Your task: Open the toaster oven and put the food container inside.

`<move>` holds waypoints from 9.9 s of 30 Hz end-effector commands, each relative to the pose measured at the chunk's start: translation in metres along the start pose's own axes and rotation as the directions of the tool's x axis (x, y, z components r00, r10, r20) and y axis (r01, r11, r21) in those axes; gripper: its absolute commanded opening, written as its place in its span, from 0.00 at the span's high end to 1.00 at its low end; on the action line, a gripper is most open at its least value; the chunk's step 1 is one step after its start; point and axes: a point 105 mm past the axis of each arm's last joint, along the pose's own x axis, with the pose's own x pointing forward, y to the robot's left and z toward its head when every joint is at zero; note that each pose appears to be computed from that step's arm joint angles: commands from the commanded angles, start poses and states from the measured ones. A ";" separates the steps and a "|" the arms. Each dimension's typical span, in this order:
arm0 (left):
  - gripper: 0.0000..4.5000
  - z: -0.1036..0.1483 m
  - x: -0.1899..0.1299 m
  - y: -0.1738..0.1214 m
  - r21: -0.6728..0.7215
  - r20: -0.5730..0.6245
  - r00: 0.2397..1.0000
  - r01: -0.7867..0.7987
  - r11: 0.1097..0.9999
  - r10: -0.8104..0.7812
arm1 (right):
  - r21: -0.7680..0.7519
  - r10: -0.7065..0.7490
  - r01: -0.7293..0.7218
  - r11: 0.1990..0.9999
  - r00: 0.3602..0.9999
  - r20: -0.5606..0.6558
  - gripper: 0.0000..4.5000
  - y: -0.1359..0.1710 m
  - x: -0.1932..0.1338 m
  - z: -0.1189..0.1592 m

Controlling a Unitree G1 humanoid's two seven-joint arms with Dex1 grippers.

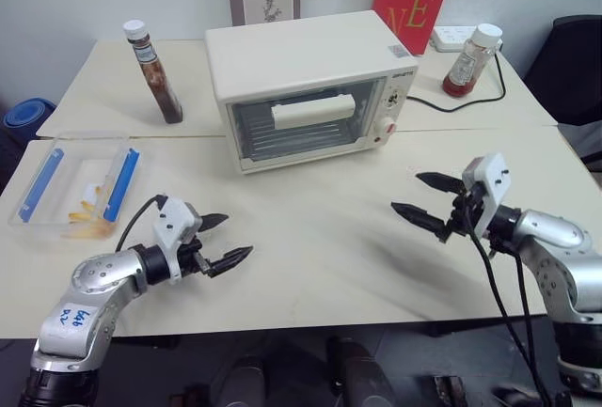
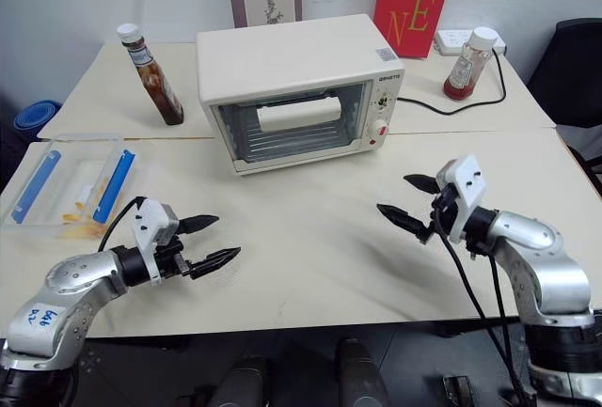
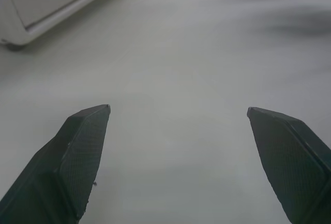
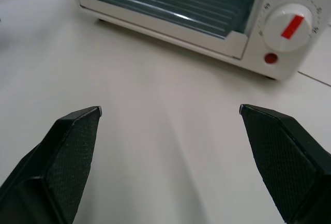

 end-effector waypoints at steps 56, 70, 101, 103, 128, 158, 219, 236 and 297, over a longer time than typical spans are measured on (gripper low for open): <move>0.99 0.098 0.056 0.026 0.438 -0.111 0.971 0.241 0.866 -0.214 | -0.034 0.253 -0.252 0.967 0.967 0.035 0.00 0.057 0.009 0.020; 0.99 0.021 0.052 0.026 0.403 -0.284 0.947 0.260 0.877 -0.150 | 0.002 0.300 -0.300 0.954 0.954 -0.016 0.00 0.070 -0.069 0.064; 0.00 -0.022 -0.176 0.044 -0.576 -0.134 0.538 -0.725 0.376 0.832 | -0.159 0.701 -0.688 0.708 0.712 0.044 0.00 0.065 0.034 0.105; 0.00 -0.022 -0.180 0.052 -0.644 -0.159 0.480 -0.713 0.278 0.863 | -0.161 0.706 -0.691 0.704 0.706 0.053 0.00 0.065 0.034 0.106; 0.00 -0.012 -0.176 0.128 -0.769 -0.455 0.237 -0.591 -0.245 0.858 | -0.154 0.638 -0.622 0.767 0.763 0.097 0.00 0.064 0.028 0.103; 0.98 -0.008 -0.188 0.135 -0.490 -0.503 0.353 -0.868 0.076 0.789 | -0.015 0.501 -0.501 0.865 0.864 0.056 0.00 0.051 -0.008 0.092; 0.31 0.124 -0.006 0.015 -0.481 0.009 0.996 0.084 0.873 -0.091 | 0.102 0.219 -0.221 0.970 0.975 0.032 0.13 0.075 -0.045 0.044; 0.99 0.035 0.027 -0.047 -0.039 -0.343 0.803 0.506 0.861 -0.487 | 0.126 0.235 -0.216 0.968 0.959 -0.160 1.00 0.075 -0.037 -0.005; 0.00 0.125 -0.071 0.007 0.244 -0.224 0.944 0.295 0.924 -0.242 | 0.228 -0.116 0.128 0.965 0.991 -0.066 1.00 0.022 0.036 -0.049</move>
